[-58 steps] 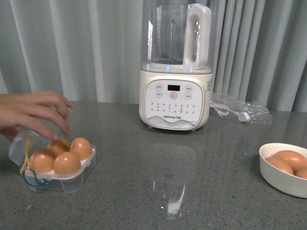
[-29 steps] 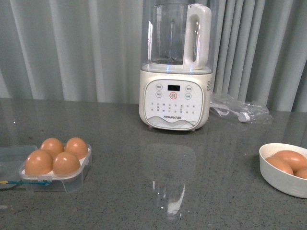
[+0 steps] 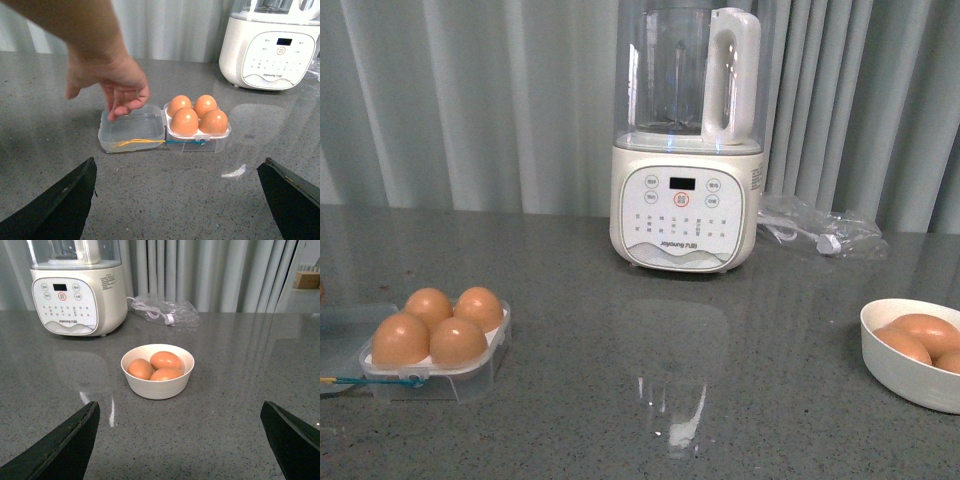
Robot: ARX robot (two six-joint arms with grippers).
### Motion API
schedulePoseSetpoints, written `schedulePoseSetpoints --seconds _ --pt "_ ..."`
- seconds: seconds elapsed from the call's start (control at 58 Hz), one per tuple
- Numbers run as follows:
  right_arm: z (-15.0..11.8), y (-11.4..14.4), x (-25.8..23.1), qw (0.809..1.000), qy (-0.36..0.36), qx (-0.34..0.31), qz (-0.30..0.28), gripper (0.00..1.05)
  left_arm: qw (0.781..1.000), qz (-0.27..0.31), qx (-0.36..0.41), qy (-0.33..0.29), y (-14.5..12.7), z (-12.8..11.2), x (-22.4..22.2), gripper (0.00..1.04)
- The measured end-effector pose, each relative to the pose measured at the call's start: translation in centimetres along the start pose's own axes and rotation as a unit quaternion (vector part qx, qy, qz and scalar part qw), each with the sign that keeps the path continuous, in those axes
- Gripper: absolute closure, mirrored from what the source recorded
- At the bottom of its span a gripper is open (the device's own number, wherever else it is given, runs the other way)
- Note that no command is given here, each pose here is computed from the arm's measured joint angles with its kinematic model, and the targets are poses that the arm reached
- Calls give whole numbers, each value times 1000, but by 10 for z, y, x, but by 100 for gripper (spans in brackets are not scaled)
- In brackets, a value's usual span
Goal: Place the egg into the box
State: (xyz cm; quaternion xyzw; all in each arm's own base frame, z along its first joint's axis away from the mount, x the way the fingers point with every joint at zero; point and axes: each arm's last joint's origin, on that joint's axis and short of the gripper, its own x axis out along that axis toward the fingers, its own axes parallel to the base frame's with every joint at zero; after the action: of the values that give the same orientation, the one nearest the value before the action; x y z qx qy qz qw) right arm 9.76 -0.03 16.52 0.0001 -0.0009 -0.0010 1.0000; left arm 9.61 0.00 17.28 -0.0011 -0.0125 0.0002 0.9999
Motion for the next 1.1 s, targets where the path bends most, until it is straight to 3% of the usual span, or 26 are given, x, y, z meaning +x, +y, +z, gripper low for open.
schedulePoseSetpoints --seconds 1.104 --pt "0 0 0 1000 0 0 0 7 1000 0 0 0 0 0 0 7"
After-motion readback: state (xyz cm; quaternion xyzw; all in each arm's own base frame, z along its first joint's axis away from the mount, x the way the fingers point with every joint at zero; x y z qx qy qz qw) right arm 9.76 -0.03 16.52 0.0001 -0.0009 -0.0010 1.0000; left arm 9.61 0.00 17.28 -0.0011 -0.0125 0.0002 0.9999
